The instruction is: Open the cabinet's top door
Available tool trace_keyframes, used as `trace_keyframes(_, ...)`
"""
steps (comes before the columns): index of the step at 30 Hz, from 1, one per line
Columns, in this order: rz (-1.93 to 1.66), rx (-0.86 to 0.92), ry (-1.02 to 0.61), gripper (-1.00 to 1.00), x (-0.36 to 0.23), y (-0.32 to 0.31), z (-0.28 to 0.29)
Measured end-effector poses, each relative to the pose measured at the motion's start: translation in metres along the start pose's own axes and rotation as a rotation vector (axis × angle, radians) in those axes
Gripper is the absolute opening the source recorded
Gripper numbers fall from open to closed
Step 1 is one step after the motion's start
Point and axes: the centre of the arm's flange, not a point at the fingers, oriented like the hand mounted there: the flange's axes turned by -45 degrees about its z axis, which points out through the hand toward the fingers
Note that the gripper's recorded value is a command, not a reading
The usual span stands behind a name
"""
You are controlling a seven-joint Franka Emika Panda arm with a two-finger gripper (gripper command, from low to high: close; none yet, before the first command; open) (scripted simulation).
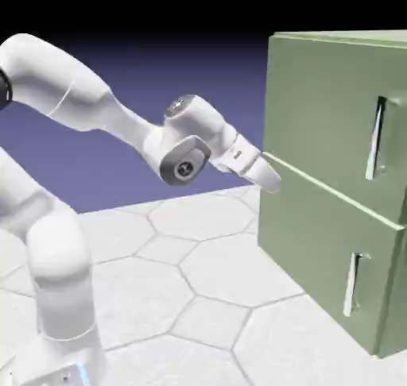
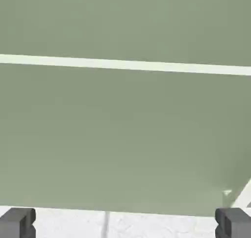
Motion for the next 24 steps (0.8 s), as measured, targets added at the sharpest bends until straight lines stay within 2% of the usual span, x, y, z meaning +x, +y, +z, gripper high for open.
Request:
trace_keyframes(12,-0.610,-0.064,0.191,1.00,0.058,-0.002,-0.053)
trace_keyframes(24,-1.169,-0.244,0.326,1.00,0.087,0.019,-0.094)
